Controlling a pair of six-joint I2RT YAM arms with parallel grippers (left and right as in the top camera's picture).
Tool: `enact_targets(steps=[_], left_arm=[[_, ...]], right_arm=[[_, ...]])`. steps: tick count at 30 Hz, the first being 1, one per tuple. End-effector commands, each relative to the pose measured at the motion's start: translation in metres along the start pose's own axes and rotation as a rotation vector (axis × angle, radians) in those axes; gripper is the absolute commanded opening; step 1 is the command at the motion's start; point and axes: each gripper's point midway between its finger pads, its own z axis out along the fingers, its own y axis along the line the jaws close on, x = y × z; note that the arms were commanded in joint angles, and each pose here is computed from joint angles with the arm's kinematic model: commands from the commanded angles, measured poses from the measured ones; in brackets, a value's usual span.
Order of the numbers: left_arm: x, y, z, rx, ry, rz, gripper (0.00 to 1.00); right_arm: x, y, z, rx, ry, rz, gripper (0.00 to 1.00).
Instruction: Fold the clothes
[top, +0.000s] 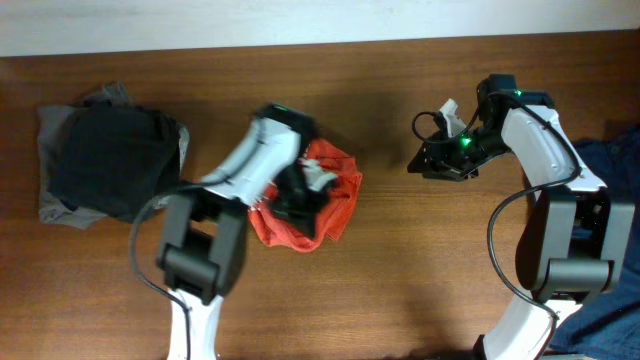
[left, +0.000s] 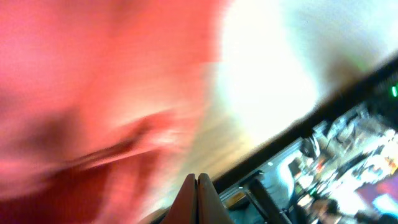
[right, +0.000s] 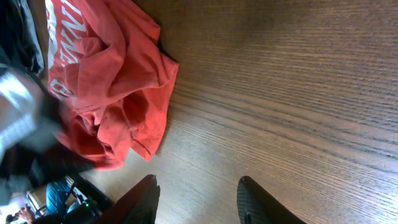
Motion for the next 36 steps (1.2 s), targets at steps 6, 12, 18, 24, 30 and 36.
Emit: enact_targets(steps=[6, 12, 18, 24, 30, 36], left_arm=[[-0.011, -0.001, -0.054, -0.203, -0.198, -0.016, 0.01], [-0.015, 0.092, -0.1, -0.433, -0.332, -0.229, 0.01], [-0.016, 0.126, -0.068, -0.378, -0.328, -0.292, 0.0], [-0.026, 0.081, -0.023, -0.07, -0.307, -0.213, 0.0], [-0.033, -0.005, -0.006, 0.115, -0.29, 0.02, 0.01], [-0.023, -0.03, 0.006, 0.054, -0.238, 0.111, 0.0]], right_arm=[[-0.003, 0.009, -0.008, -0.001, -0.028, -0.041, 0.46], [-0.003, 0.009, -0.008, -0.001, -0.028, -0.04, 0.46], [-0.003, 0.009, -0.008, -0.001, -0.025, -0.038, 0.46], [-0.003, 0.009, -0.008, -0.001, -0.025, -0.038, 0.46], [-0.003, 0.009, -0.008, -0.001, -0.025, -0.038, 0.46], [-0.003, 0.009, -0.008, -0.001, -0.025, -0.038, 0.46]])
